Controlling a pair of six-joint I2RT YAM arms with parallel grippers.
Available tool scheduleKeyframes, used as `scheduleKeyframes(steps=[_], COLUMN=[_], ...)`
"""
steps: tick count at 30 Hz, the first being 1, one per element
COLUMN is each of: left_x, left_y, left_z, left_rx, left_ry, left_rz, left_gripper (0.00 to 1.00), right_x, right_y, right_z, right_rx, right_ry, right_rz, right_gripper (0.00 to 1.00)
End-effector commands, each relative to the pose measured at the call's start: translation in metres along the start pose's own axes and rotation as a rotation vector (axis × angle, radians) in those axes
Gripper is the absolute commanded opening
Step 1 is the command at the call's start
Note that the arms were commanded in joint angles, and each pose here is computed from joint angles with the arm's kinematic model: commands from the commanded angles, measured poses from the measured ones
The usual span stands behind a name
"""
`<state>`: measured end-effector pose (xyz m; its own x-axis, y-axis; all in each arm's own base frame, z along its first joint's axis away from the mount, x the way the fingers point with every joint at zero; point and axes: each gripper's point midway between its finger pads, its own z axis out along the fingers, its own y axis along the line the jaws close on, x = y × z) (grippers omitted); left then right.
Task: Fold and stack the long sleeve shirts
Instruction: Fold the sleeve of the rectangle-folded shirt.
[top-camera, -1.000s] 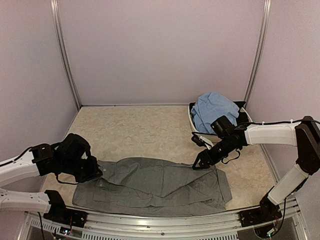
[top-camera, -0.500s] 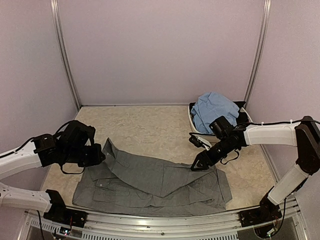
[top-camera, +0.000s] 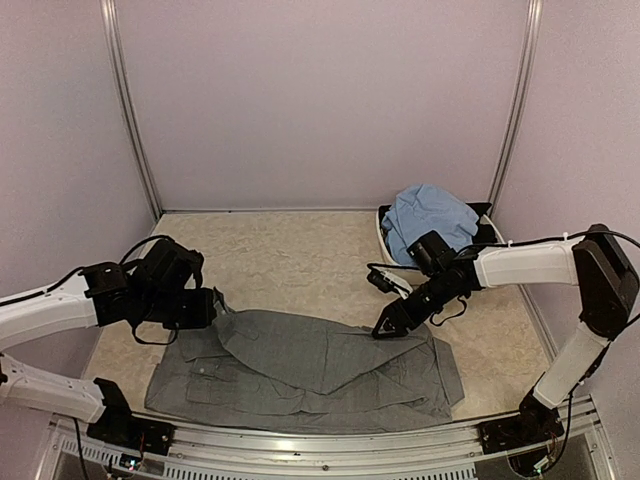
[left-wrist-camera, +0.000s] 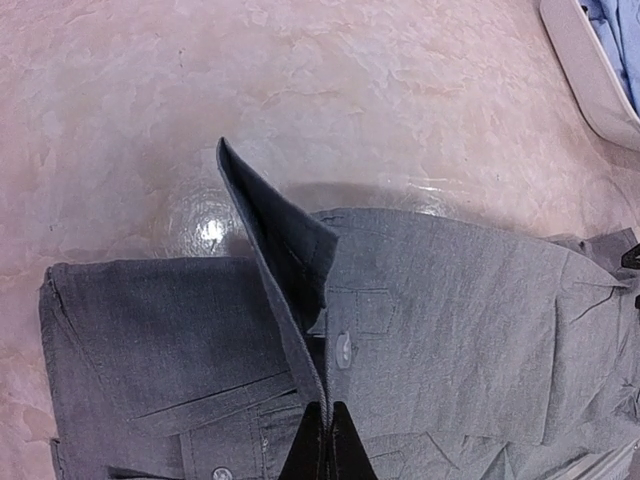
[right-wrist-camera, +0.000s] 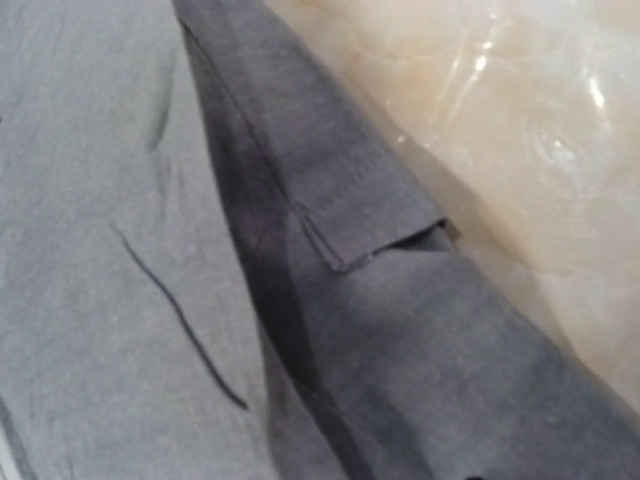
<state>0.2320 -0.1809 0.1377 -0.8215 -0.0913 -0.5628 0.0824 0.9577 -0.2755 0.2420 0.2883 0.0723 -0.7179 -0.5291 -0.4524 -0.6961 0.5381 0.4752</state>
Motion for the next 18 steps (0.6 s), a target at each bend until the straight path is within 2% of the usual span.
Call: scheduleKeyframes(steps=[1, 7, 11, 18], left_x=[0.02, 0.027, 0.004, -0.028], left_y=[0.008, 0.01, -0.012, -0.065], left_z=[0.001, -0.021, -0.044, -0.072], left_rx=[-0.029, -0.037, 0.039, 0.131], left_ry=[0.054, 0.024, -0.026, -0.057], left_rz=[-0.03, -0.082, -0.097, -0.021], left_gripper=[0.0, 0.0, 0.0, 0.0], right_x=[-0.006, -0.003, 0.0, 0.0], right_y=[0.002, -0.004, -0.007, -0.002], right_z=[0.006, 0.012, 0.013, 0.003], right_rx=[-0.003, 0.005, 0.019, 0.03], right_ry=[-0.002, 0.021, 0.037, 0.028], right_rz=[-0.024, -0.012, -0.009, -0.018], right_gripper=[0.56, 0.56, 0.55, 0.56])
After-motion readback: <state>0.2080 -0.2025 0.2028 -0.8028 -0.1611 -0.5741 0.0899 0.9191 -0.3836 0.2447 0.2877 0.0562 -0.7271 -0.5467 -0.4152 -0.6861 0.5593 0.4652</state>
